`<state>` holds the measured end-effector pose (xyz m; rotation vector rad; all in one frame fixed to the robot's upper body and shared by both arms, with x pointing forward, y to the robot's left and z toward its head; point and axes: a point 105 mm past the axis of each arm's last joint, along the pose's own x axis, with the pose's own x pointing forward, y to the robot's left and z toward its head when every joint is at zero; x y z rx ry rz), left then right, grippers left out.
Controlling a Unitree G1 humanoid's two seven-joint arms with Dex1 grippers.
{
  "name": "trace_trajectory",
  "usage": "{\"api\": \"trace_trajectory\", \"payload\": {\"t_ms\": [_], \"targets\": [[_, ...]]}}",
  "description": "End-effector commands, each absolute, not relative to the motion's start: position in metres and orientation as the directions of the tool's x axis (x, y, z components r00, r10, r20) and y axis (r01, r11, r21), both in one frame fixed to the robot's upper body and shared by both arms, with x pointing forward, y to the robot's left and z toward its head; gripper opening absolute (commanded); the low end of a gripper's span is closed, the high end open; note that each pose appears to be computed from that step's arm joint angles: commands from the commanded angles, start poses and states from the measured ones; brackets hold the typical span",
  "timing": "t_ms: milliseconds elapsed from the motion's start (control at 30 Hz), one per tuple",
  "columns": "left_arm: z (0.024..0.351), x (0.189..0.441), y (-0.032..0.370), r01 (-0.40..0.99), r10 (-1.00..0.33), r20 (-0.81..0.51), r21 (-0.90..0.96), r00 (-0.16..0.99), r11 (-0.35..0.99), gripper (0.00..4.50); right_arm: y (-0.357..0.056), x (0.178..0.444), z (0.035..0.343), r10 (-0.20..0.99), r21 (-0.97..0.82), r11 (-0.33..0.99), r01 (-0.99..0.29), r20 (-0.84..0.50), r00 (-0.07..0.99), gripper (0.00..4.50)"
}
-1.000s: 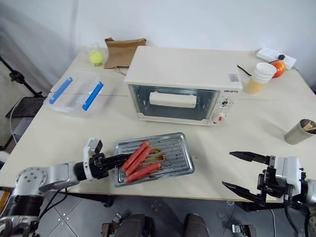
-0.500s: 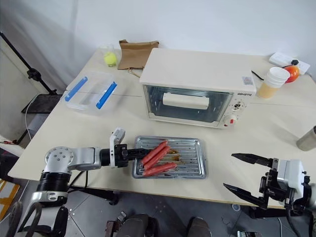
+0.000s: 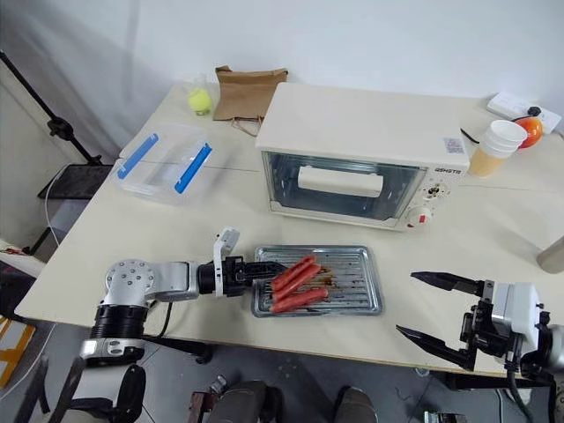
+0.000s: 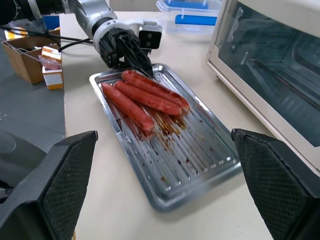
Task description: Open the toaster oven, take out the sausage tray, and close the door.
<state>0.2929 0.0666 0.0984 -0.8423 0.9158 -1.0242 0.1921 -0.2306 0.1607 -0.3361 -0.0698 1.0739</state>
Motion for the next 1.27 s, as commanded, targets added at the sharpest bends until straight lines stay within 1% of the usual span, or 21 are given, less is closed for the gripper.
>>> {"api": "trace_trajectory", "payload": {"t_ms": [33,133,167,267,333,433,467,500,533,600,667,733,800,867,967,1100,1167,1267], "targets": [[0.091,0.279,0.069,0.324,-0.944,-0.26,-0.892,0.202,0.315,3.5,-0.23,0.191,0.164,0.875,-0.324,0.417,-0.849,-0.108,0.471,4.5],[0.089,0.273,0.085,0.383,-0.925,-0.294,-0.847,0.242,0.369,4.36,-0.231,0.191,0.162,0.876,-0.318,0.417,-0.852,-0.109,0.47,4.5],[0.091,0.273,0.088,0.397,-0.924,-0.281,-0.841,0.261,0.368,4.49,-0.231,0.191,0.162,0.876,-0.316,0.417,-0.852,-0.109,0.469,4.5],[0.099,0.275,0.109,0.453,-0.909,-0.231,-0.808,0.347,0.378,4.49,-0.233,0.19,0.16,0.878,-0.31,0.413,-0.857,-0.115,0.464,4.5],[0.101,0.275,0.128,0.499,-0.886,-0.247,-0.752,0.393,0.431,4.49,-0.234,0.191,0.159,0.878,-0.306,0.414,-0.857,-0.115,0.465,4.5],[0.107,0.275,0.158,0.639,-0.847,-0.262,-0.563,0.463,0.524,4.49,-0.237,0.191,0.158,0.877,-0.289,0.42,-0.86,-0.114,0.467,4.5],[0.111,0.276,0.169,0.694,-0.84,-0.241,-0.478,0.486,0.538,4.49,-0.238,0.191,0.158,0.878,-0.279,0.42,-0.863,-0.117,0.465,4.5],[0.113,0.276,0.174,0.727,-0.839,-0.226,-0.421,0.494,0.542,4.49,-0.239,0.191,0.157,0.878,-0.273,0.42,-0.865,-0.119,0.464,4.5],[0.116,0.272,0.18,0.775,-0.852,-0.21,-0.354,0.479,0.523,4.49,-0.24,0.191,0.156,0.878,-0.265,0.421,-0.868,-0.122,0.463,4.5],[0.125,0.267,0.194,0.824,-0.856,-0.174,-0.236,0.486,0.516,4.49,-0.243,0.192,0.155,0.875,-0.254,0.427,-0.868,-0.125,0.467,4.5],[0.135,0.266,0.202,0.834,-0.852,-0.122,-0.175,0.509,0.523,4.49,-0.246,0.193,0.154,0.874,-0.252,0.43,-0.867,-0.126,0.47,4.5],[0.14,0.266,0.211,0.84,-0.837,-0.116,-0.038,0.535,0.542,4.49,-0.249,0.194,0.154,0.872,-0.252,0.432,-0.866,-0.127,0.472,4.5],[0.14,0.263,0.228,0.831,-0.815,-0.16,0.09,0.557,0.549,4.49,-0.253,0.197,0.157,0.867,-0.251,0.448,-0.858,-0.115,0.486,4.5],[0.139,0.257,0.24,0.827,-0.802,-0.205,0.148,0.562,0.542,4.49,-0.255,0.198,0.159,0.866,-0.253,0.447,-0.858,-0.117,0.486,4.5],[0.144,0.245,0.251,0.833,-0.809,-0.216,0.242,0.546,0.498,4.49,-0.259,0.198,0.161,0.867,-0.257,0.44,-0.861,-0.127,0.481,4.5],[0.144,0.235,0.257,0.838,-0.817,-0.233,0.297,0.528,0.457,4.49,-0.262,0.199,0.162,0.869,-0.259,0.435,-0.863,-0.133,0.477,4.5],[0.142,0.235,0.26,0.824,-0.795,-0.255,0.319,0.551,0.469,4.49,-0.262,0.199,0.162,0.872,-0.255,0.427,-0.867,-0.137,0.47,4.5],[0.142,0.231,0.256,0.823,-0.803,-0.228,0.307,0.551,0.478,4.49,-0.26,0.199,0.161,0.878,-0.244,0.415,-0.876,-0.143,0.456,4.5]]}}
